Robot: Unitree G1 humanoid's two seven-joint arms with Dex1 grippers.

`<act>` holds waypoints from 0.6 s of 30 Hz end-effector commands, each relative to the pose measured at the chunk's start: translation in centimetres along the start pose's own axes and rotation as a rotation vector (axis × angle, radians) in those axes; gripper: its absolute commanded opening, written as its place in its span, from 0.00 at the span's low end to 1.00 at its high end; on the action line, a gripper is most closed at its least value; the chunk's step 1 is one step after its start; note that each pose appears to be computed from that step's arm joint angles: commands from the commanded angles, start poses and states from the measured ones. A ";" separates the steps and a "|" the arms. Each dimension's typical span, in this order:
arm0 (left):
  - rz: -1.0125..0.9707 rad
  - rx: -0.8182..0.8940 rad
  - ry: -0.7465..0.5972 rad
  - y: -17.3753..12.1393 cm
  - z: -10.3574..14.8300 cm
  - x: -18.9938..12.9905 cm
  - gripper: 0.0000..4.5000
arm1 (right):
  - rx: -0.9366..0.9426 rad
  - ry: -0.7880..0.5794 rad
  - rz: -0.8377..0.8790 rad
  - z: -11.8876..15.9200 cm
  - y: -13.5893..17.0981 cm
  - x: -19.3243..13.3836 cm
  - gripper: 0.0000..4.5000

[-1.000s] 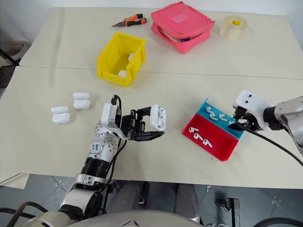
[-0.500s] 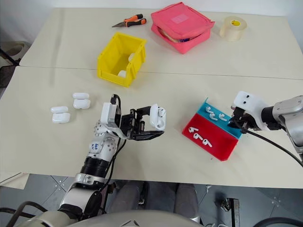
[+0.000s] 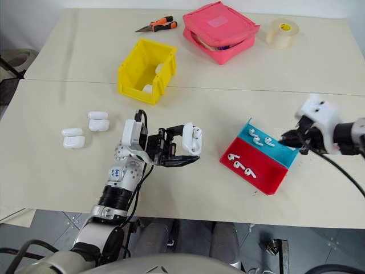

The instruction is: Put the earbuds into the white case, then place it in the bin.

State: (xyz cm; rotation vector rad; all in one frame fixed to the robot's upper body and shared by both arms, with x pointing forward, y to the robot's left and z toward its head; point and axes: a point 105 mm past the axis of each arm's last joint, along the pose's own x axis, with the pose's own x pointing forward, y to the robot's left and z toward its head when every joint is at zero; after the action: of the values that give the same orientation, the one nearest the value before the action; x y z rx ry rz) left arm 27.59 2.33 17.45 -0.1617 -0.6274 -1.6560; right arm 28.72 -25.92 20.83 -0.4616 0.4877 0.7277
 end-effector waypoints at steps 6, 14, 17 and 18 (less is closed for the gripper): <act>0.004 -0.040 -0.038 1.2 0.4 1.4 0.62 | 0.171 -0.703 0.165 6.2 6.5 0.1 0.10; 0.000 -0.066 -0.048 1.5 0.7 2.1 0.62 | 0.450 -1.065 0.313 8.6 10.9 0.4 0.10; 0.014 -0.080 -0.050 1.7 0.8 2.2 0.62 | 0.510 -1.117 0.356 9.0 11.8 0.4 0.10; 0.016 -0.082 -0.048 1.8 0.9 2.2 0.62 | 0.528 -1.127 0.374 9.2 12.3 0.6 0.10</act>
State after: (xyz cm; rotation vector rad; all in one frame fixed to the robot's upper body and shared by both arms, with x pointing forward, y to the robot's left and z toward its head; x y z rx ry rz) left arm 28.85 0.86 18.32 -0.2662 -0.5381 -1.6582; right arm 23.66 -13.25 24.03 0.5493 -0.2741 1.0018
